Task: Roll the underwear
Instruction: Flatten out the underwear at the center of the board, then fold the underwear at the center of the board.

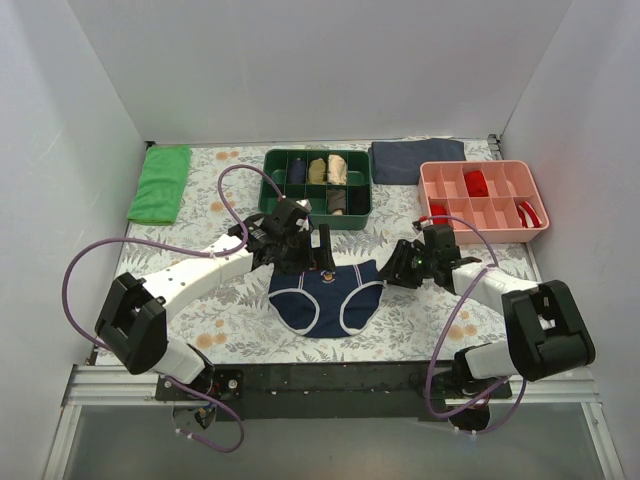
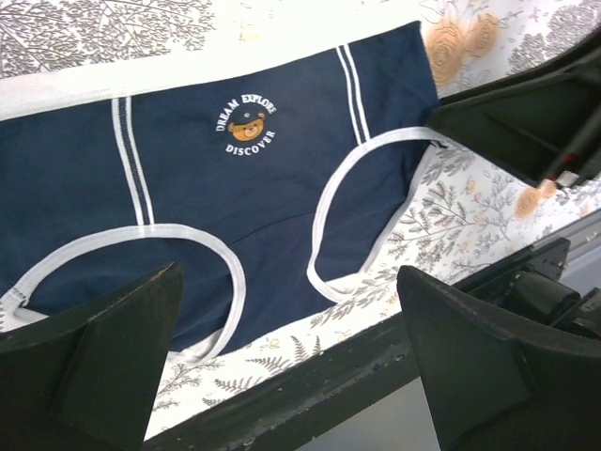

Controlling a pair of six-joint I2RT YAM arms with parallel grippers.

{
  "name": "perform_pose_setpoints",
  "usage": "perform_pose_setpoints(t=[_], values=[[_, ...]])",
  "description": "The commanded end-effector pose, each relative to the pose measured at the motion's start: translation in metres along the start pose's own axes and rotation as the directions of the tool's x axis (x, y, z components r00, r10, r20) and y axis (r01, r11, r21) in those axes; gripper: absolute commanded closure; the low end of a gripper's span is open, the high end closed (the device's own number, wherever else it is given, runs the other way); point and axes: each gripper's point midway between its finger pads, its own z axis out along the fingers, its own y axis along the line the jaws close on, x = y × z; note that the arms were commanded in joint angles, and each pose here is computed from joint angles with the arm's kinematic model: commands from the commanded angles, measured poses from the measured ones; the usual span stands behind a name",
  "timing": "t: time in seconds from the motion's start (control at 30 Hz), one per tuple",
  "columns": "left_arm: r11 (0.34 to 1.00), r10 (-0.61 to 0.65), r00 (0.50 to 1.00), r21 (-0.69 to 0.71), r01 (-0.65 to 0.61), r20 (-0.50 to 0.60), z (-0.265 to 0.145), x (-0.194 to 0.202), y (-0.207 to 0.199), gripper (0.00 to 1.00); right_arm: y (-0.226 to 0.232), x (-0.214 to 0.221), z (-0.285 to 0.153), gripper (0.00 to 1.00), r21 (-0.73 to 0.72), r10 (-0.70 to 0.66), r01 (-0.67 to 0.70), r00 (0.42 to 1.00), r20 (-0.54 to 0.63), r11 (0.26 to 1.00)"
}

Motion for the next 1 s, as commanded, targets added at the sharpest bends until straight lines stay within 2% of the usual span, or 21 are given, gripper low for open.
perform_pose_setpoints(t=[0.0,0.17,0.23,0.3,0.33,0.4,0.47,0.6,0.63,0.8,0.97], values=[[0.995,0.021,0.997,0.100,-0.028,0.070,-0.022,-0.013,-0.021,0.02,-0.002,0.001,0.005,0.49,-0.024,-0.003,0.003,1.000,-0.005,1.000],[0.997,0.023,0.998,0.069,-0.028,0.059,-0.019,-0.011,-0.014,0.02,-0.006,0.006,0.010,0.53,-0.048,-0.007,0.006,1.000,-0.026,0.999],[0.998,0.020,0.998,0.065,-0.025,0.066,-0.020,-0.011,-0.012,0.02,-0.002,0.007,0.012,0.61,-0.080,0.000,-0.003,1.000,-0.031,0.997],[0.998,0.013,0.998,0.059,-0.017,0.067,-0.020,-0.011,-0.010,0.02,-0.003,0.010,0.013,0.63,-0.090,0.010,-0.013,0.999,-0.039,0.996],[0.998,0.010,0.998,0.058,-0.014,0.067,-0.019,-0.011,-0.009,0.02,0.001,0.008,0.014,0.70,-0.109,0.009,-0.013,0.999,-0.032,0.994],[0.998,0.008,0.998,0.056,-0.012,0.068,-0.019,-0.010,-0.008,0.02,0.001,0.007,0.014,0.72,-0.119,0.013,-0.017,0.999,-0.035,0.993],[0.999,0.006,0.997,0.049,-0.010,0.075,-0.020,-0.012,-0.007,0.02,0.002,0.007,0.015,0.80,-0.123,0.011,-0.016,0.999,-0.036,0.992],[0.999,-0.017,0.995,0.031,0.014,0.093,-0.022,-0.017,0.002,0.02,0.007,0.003,0.011,0.83,-0.140,-0.002,0.000,1.000,-0.018,0.990],[0.999,-0.026,0.995,0.029,0.024,0.095,-0.022,-0.017,0.005,0.02,0.007,0.002,0.011,0.87,-0.139,-0.008,0.007,1.000,-0.009,0.990],[0.997,-0.071,0.987,0.001,0.072,0.141,-0.032,-0.031,0.023,0.02,0.024,-0.012,-0.006,0.88,-0.171,-0.084,0.093,0.995,0.061,0.981],[0.990,-0.126,0.973,-0.044,0.137,0.195,-0.043,-0.041,0.049,0.02,0.043,-0.015,-0.015,0.88,-0.210,-0.129,0.140,0.990,0.063,0.968]])
